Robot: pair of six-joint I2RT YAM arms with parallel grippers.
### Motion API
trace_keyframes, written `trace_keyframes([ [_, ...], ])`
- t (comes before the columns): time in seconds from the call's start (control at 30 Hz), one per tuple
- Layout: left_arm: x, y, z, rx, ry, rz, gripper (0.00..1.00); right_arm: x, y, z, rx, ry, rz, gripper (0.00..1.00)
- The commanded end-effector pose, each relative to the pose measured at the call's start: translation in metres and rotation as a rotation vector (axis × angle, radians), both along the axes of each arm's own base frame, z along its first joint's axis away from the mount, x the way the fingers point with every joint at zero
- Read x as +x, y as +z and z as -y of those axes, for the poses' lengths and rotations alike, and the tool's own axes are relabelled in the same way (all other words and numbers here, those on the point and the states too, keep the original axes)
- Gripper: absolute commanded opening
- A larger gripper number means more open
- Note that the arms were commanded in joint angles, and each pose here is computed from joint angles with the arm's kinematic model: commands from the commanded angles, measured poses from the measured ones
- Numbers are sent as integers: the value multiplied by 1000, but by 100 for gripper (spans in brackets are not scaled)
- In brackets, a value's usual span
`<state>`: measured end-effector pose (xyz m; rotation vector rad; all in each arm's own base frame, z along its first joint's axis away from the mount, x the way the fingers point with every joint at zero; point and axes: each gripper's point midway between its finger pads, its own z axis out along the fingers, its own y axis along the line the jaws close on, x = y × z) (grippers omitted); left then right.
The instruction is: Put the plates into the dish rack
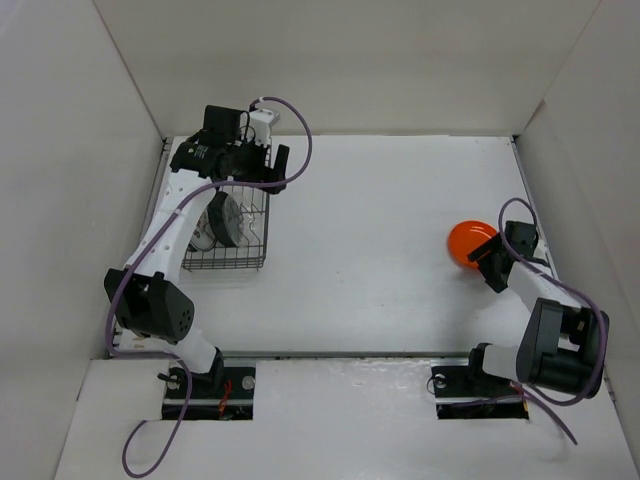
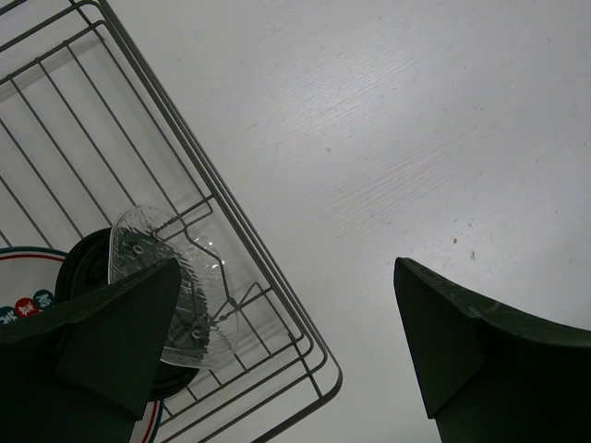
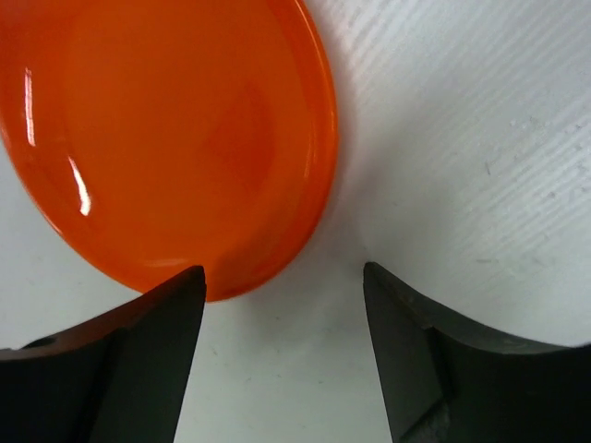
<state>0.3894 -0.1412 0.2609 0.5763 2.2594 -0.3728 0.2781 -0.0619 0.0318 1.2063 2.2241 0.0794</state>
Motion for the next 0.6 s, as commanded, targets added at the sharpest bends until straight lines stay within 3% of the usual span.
trace_keyframes([
  [0.0, -1, 34, 4, -25, -31, 90, 100, 16, 7, 6, -4, -15, 47, 73],
  [0.27, 5, 33, 7, -22, -44, 79, 100, 21, 0, 7, 4, -15, 16, 59],
  [0.43, 6, 43, 9, -33, -51, 100, 100, 24, -4, 8, 7, 1, -39, 40],
  [0.5, 6, 43, 9, -33, -51, 100, 100, 21, -7, 8, 14, 1, -61, 21],
  [0.57, 6, 44, 11, -47, -53, 103, 100, 24, -7, 7, 16, 15, -62, 10],
])
